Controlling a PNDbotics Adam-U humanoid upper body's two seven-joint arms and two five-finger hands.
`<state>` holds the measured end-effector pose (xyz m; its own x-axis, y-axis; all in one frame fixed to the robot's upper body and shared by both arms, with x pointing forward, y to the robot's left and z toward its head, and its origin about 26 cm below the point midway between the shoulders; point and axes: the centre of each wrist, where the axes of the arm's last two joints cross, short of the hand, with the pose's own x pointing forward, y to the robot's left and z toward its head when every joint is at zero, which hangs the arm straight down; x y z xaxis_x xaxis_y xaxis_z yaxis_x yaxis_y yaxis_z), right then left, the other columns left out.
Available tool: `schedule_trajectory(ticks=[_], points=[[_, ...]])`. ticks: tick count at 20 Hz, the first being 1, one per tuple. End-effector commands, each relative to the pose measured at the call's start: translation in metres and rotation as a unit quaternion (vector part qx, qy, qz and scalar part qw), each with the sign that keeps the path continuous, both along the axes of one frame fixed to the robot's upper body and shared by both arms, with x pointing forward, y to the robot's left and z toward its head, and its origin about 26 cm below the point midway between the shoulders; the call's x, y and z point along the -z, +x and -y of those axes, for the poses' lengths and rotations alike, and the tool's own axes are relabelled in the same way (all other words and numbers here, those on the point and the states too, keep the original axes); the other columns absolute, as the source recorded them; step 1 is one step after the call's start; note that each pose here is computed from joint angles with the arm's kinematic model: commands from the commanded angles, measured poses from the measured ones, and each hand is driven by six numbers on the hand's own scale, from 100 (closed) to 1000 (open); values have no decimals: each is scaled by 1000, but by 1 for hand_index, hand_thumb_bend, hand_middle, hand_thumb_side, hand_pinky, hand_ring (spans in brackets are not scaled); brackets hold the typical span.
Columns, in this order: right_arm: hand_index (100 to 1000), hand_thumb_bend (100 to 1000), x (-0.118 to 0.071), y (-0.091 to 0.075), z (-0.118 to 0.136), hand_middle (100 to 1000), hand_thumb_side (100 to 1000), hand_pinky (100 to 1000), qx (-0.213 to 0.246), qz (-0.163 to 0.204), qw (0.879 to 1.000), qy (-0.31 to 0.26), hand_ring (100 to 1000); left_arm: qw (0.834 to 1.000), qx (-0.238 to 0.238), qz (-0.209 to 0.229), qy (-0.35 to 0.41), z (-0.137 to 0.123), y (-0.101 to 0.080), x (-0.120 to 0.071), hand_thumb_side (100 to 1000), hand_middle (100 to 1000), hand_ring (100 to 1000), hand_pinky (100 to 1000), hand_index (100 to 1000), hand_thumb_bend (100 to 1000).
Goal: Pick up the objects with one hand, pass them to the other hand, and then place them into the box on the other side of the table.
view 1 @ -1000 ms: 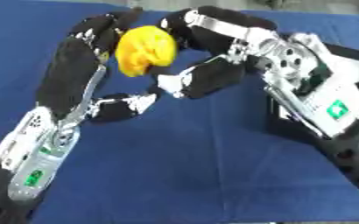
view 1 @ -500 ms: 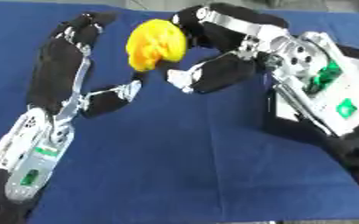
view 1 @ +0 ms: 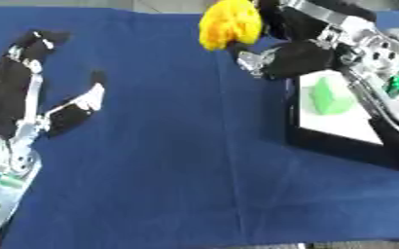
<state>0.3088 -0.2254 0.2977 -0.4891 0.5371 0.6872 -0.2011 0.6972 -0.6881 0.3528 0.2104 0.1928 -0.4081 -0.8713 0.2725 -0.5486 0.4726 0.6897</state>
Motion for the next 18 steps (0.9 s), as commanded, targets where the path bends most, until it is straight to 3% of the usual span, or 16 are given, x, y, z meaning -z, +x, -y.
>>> schedule_trajectory(ticks=[1,8,14,18], points=[[555,100,-11,-7,26,487,100,856,45,35,998,-8,856,999,-19,33,-20,-18,-7,-19,418,685,671,818,806,246],[548,100,8,-14,73,482,100,847,177,51,982,-30,842,995,-26,66,-70,-33,-18,-35,435,684,666,826,807,215],[545,100,26,-18,102,482,100,840,283,56,956,-57,834,990,-24,88,-107,-42,-26,-40,444,689,669,832,812,211],[545,100,38,-13,119,484,100,836,328,57,940,-74,829,987,-32,98,-122,-47,-29,-41,441,689,669,833,811,209]])
